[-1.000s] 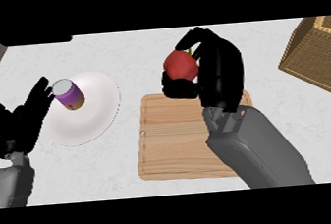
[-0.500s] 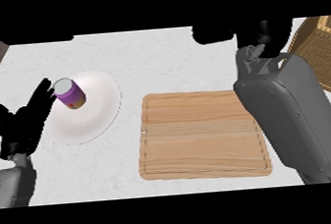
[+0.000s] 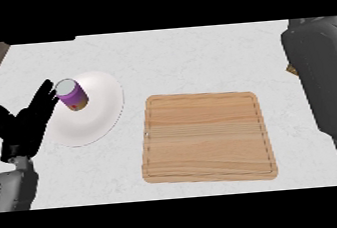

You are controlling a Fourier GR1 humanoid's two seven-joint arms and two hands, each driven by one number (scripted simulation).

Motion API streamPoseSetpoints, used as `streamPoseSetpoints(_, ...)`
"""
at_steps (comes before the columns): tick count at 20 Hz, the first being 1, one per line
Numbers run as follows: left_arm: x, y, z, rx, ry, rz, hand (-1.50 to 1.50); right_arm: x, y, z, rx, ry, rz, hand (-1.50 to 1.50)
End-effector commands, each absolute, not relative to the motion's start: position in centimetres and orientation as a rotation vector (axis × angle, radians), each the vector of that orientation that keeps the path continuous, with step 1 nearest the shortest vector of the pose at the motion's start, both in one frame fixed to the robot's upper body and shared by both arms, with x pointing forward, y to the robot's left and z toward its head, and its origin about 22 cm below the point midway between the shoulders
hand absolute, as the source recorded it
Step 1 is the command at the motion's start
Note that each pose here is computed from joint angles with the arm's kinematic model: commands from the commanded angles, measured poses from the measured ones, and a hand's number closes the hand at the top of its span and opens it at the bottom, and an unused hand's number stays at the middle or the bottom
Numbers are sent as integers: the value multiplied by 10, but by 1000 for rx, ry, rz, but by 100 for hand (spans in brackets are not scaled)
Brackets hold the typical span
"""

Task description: Pick the bell pepper from the cutting board and place it in the basket

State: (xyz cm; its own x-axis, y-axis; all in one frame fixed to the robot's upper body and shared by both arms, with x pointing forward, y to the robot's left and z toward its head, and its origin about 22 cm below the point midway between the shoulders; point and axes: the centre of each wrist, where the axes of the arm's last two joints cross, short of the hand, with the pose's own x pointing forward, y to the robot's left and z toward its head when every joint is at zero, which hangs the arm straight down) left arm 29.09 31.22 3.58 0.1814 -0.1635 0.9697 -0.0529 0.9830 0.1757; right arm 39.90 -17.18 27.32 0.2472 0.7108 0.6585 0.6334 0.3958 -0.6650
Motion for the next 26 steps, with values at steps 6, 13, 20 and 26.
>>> streamPoseSetpoints(6,295,330,34,196,-1402,-69,0,415,-263,245,-1384,-1346,24,150)
streamPoseSetpoints(13,299,316,43,163,-1386,-82,0,420,-298,211,-1370,-1350,43,150)
streamPoseSetpoints(20,292,329,26,187,-1382,-51,0,417,-346,165,-1353,-1362,-33,150)
streamPoseSetpoints(26,292,316,41,185,-1414,-89,0,424,-368,167,-1399,-1245,-201,-150)
